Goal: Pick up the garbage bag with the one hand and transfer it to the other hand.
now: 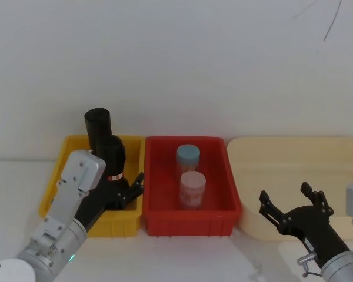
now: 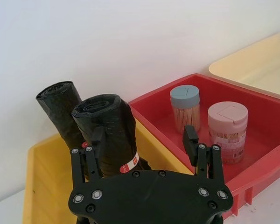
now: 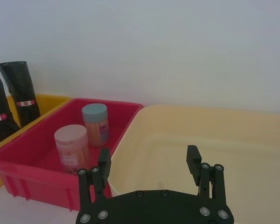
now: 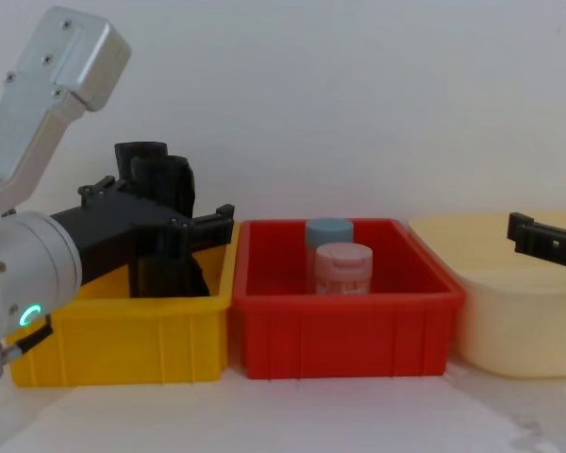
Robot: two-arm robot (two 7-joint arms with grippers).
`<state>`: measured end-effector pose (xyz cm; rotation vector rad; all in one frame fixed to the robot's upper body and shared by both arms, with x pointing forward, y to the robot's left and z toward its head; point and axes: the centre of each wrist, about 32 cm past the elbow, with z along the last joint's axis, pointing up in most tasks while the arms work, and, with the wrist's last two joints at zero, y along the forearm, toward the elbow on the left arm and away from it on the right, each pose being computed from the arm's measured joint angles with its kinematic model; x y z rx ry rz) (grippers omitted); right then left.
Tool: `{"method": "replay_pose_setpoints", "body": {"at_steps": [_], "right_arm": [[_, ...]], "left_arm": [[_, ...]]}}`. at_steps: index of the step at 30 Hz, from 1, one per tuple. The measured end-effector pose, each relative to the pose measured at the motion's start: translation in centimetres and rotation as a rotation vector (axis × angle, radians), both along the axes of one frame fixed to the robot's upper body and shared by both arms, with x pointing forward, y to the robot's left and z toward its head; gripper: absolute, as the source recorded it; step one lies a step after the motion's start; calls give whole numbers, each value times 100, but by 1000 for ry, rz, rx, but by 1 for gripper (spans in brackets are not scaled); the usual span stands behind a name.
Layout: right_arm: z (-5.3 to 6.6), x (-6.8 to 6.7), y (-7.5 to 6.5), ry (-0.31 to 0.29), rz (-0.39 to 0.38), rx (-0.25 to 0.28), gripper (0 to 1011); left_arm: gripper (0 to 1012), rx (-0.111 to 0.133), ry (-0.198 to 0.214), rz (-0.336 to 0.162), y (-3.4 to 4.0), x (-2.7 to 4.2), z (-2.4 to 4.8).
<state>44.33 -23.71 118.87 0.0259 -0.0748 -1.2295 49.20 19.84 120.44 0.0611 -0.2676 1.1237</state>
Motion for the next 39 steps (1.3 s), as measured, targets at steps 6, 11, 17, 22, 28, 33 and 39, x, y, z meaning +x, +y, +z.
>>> {"method": "replay_pose_setpoints", "body": {"at_steps": [6, 11, 17, 22, 28, 33, 39], "right_arm": [[1, 1, -3, 2, 7, 2, 999], [15, -12, -27, 11, 28, 7, 999], [37, -57, -88, 34, 61, 11, 999], [56, -84, -135, 49, 104, 7, 999], [66, -87, -152, 61, 170, -8, 999], [70, -55, -130, 66, 231, -26, 999], [73, 25, -63, 64, 315, -60, 999]], "left_arm": [[1002, 0, 0, 0, 0, 0, 0], [1002, 0, 0, 0, 0, 0, 0], [1002, 0, 0, 0, 0, 0, 0], [1002, 0, 0, 0, 0, 0, 0], [1002, 0, 0, 0, 0, 0, 0], [1002, 0, 0, 0, 0, 0, 0], [1002, 0, 0, 0, 0, 0, 0]]}}
